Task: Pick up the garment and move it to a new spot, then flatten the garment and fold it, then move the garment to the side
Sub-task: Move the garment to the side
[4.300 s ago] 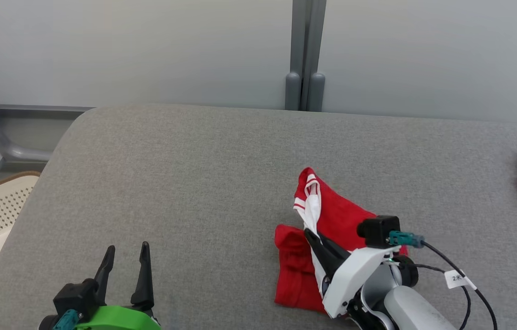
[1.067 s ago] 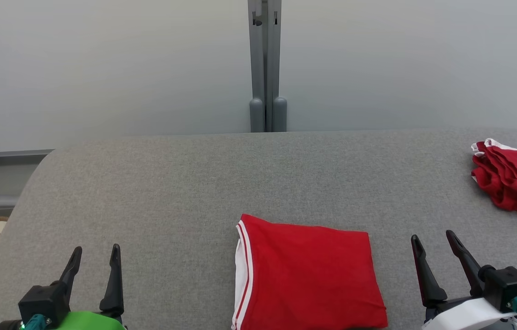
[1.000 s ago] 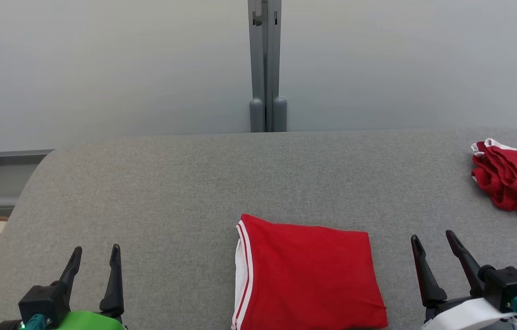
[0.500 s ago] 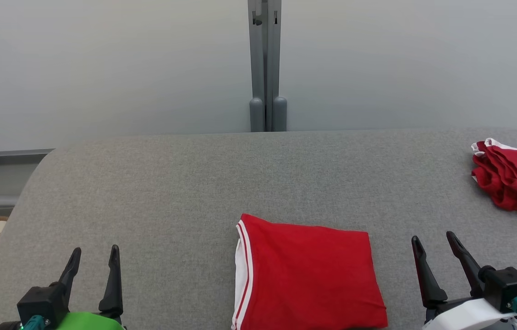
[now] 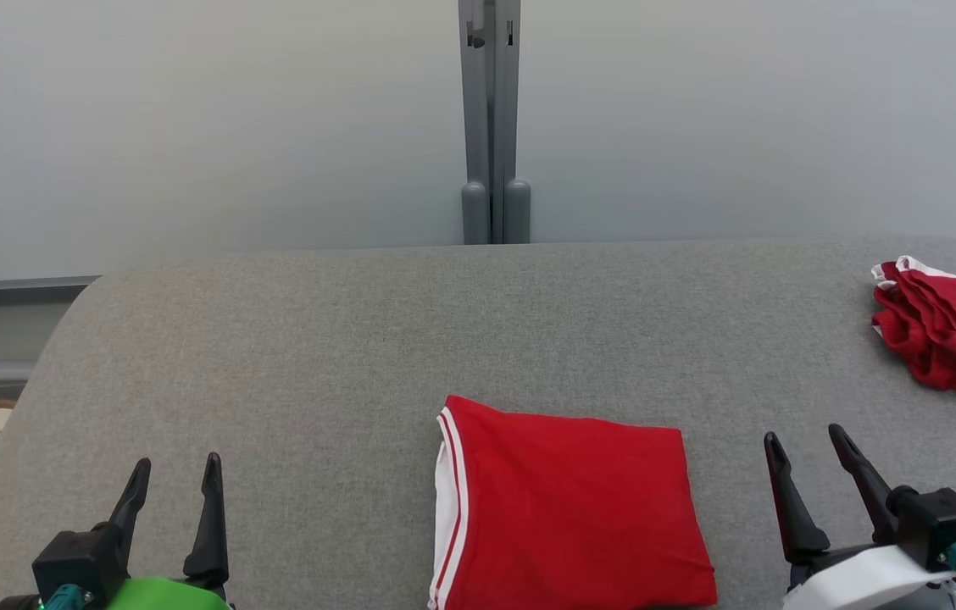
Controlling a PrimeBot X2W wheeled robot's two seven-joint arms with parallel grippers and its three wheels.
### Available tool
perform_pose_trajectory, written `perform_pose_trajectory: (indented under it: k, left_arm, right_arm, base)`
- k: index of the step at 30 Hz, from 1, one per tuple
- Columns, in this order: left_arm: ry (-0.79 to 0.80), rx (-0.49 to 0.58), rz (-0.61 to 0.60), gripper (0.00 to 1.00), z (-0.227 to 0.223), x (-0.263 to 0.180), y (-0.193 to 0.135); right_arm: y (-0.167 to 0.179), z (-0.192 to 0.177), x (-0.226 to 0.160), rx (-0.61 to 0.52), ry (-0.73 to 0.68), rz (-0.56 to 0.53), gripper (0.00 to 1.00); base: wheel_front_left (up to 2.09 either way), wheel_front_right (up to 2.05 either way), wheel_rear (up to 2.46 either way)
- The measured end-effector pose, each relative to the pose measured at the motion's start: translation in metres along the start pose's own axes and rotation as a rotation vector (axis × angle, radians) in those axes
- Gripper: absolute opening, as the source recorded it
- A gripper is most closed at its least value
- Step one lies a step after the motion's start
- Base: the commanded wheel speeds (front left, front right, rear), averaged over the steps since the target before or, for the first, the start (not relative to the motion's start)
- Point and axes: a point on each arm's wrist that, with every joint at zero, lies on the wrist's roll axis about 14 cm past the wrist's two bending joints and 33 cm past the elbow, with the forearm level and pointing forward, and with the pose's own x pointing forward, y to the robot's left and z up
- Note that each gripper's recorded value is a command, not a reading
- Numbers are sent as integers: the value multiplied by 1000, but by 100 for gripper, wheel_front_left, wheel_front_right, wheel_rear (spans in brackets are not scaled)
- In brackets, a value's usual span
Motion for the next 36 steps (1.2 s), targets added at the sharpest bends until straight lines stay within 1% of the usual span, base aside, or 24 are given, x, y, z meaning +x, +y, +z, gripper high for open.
perform_pose_trajectory:
  k: [5,8,13,19,26,33,36]
  left_arm:
    - [10,-2,4,100,-4,0,0]
    - [19,-3,5,100,-6,-1,0]
    - [28,-5,15,100,-10,-2,3]
    - [35,-8,31,100,-12,-2,7]
    - [55,-13,56,100,-19,-1,14]
    - [68,-13,71,100,-25,0,18]
    - [72,-19,72,100,-27,1,16]
  right_arm:
    - [8,15,21,-19,-44,43,100]
    - [18,18,38,-26,-42,80,100]
    - [31,3,59,-30,27,126,100]
    - [33,-48,63,-24,187,132,100]
    - [31,-115,46,6,386,115,100]
    - [36,-160,26,55,522,96,100]
    - [37,-171,23,60,560,94,100]
  base:
    - [0,0,0]
    - [0,0,0]
    - [0,0,0]
    - [0,0,0]
    - [0,0,0]
    - [0,0,0]
    - [0,0,0]
